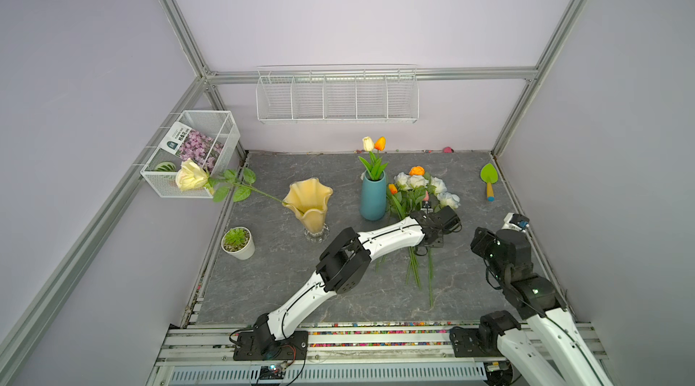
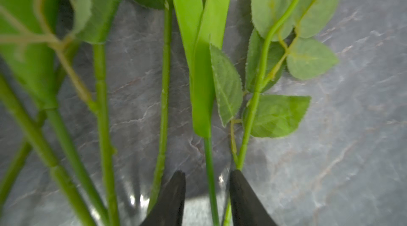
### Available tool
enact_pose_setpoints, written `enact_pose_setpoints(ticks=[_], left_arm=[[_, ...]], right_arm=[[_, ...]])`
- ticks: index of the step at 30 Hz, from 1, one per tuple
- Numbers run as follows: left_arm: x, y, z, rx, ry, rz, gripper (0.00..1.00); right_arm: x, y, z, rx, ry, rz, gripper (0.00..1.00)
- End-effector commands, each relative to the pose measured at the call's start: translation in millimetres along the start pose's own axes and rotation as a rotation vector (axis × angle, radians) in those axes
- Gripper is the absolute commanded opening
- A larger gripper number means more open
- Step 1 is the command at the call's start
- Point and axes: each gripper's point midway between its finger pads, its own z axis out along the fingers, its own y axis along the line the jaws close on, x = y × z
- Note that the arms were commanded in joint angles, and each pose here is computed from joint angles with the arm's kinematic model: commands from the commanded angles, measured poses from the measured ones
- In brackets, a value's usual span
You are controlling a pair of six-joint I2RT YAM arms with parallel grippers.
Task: Arrange the flowers in different vases according to their variety
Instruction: Pick up the flower at the center of the board.
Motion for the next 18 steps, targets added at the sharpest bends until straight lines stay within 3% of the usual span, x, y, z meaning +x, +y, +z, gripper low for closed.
enact_pose_setpoints(ticks=[1,9,18], left_arm=[[-2,1,4,-0.014,0.004,0.004,0.33],[-9,6,4,-0.011,0.010,-0.012,0.00],[-24,-6,-62,0.099,-0.066,0.012,0.00]], right_arm=[[6,-3,3,0.009,0.017,0.005,0.48],[7,-1,4,-0.005,0.023,0.009,0.48],[8,-3,6,0.004,0.025,0.013,0.48]])
